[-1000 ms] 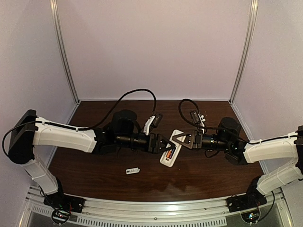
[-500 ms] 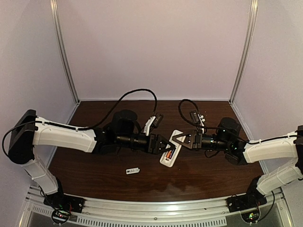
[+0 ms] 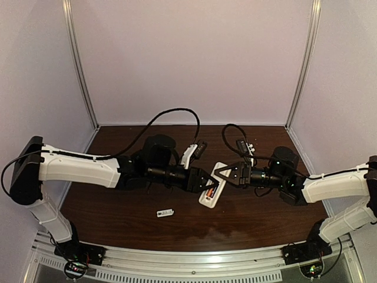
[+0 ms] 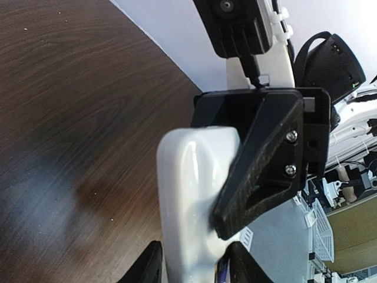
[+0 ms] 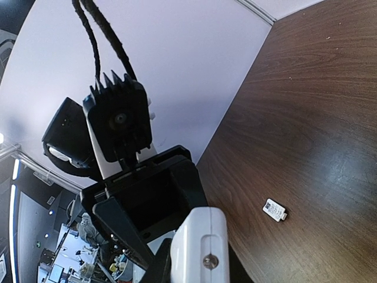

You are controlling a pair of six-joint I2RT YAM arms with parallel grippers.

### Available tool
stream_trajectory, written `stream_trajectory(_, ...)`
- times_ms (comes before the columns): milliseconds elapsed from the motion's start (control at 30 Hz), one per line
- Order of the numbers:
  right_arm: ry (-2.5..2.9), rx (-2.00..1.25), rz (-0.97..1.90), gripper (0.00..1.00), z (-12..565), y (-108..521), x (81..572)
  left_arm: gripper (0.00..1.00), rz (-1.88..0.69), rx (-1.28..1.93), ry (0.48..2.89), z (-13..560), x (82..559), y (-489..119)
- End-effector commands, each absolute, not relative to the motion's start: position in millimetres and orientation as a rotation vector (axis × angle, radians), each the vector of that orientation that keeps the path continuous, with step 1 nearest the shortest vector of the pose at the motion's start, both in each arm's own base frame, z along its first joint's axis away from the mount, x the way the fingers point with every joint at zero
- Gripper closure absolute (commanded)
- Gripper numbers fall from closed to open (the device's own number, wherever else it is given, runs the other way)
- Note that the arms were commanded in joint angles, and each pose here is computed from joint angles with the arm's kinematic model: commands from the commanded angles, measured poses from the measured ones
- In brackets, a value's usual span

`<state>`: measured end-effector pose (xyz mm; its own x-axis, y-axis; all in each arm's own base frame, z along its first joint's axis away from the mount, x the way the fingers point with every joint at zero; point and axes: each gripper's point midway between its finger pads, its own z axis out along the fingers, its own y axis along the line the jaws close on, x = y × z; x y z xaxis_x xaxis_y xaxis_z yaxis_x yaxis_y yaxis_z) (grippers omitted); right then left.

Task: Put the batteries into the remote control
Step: Press the battery in the battery compartment.

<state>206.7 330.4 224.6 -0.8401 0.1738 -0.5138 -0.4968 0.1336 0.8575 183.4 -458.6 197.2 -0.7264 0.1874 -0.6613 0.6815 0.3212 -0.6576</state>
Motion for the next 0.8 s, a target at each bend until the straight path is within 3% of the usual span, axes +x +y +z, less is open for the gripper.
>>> stream_trajectory(0,1.657,-0.408,1.885,1.0,293,334,195,0.6,-1.121,0.771,2.314,136,192,-441)
stream_trajectory(433,1.634,-0.4,1.911,1.0,304,330,194,0.65,-0.944,0.779,2.396,111,192,-426)
stream_trajectory(633,1.666,-0.392,1.891,1.0,294,328,195,0.6,-0.936,0.744,2.389,119,204,-411)
stream_trajectory(767,1.705,-0.381,1.857,1.0,281,328,198,0.48,-0.99,0.829,2.333,139,200,-421)
